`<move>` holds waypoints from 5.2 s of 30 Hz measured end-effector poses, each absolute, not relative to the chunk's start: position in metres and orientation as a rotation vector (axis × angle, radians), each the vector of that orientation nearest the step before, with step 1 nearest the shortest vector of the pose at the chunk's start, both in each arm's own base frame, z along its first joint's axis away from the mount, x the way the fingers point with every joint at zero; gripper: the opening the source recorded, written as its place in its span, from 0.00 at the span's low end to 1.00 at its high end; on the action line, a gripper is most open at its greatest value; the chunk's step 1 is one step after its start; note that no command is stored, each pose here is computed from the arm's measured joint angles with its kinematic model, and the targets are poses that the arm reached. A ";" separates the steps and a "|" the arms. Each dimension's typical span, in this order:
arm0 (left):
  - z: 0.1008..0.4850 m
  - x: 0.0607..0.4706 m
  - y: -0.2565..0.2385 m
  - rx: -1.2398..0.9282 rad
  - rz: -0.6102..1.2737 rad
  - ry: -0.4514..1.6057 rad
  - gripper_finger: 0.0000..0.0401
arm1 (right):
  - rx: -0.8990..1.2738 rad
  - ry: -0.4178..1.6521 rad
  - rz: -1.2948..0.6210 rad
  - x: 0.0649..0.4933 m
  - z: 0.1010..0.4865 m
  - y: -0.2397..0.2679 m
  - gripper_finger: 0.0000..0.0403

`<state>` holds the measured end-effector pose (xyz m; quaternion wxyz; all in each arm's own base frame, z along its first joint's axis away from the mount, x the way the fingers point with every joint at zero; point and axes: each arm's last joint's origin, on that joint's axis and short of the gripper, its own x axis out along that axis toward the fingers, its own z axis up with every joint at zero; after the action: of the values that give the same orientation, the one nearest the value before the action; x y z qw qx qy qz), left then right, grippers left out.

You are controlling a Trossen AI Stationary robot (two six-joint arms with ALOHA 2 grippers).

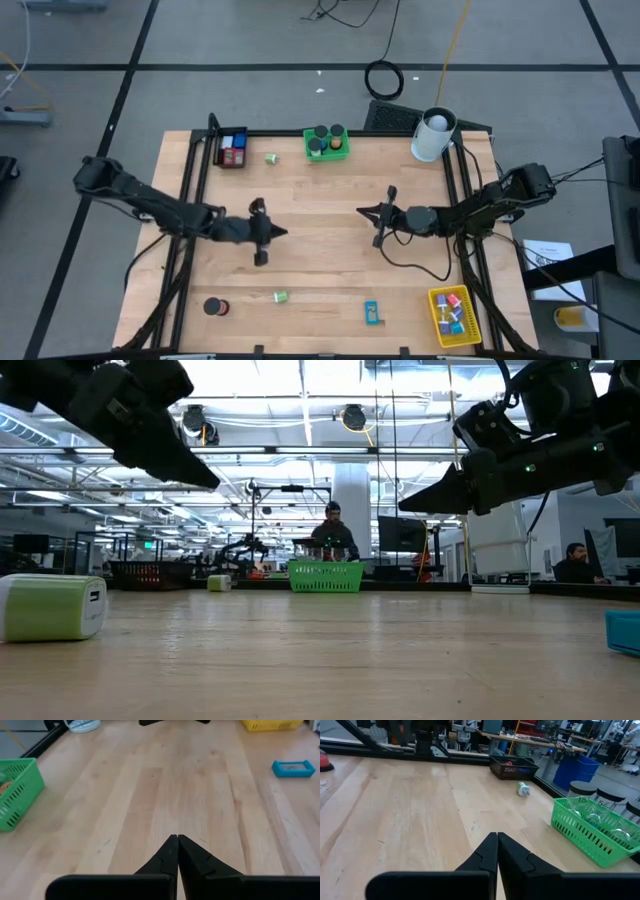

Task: Pick & Place Office items
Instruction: Put the bottom green charger adapter into the yellow basket

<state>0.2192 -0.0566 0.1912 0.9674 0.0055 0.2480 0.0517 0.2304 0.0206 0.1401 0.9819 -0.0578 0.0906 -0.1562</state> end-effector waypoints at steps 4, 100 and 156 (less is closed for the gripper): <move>0.187 0.229 -0.071 0.003 0.121 0.538 0.03 | -0.068 0.189 -0.303 0.230 0.139 0.024 0.00; 0.253 0.289 -0.181 -0.130 0.075 0.999 0.58 | -0.153 0.203 -0.288 0.229 0.138 0.026 0.01; 0.156 0.286 -0.206 -0.133 0.220 1.298 0.35 | -0.153 0.203 -0.288 0.229 0.138 0.026 0.01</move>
<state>0.2862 -0.2057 0.1564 0.7890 -0.0619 0.6027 0.1021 0.2294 0.0265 0.1383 0.9816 -0.0760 0.1010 -0.1429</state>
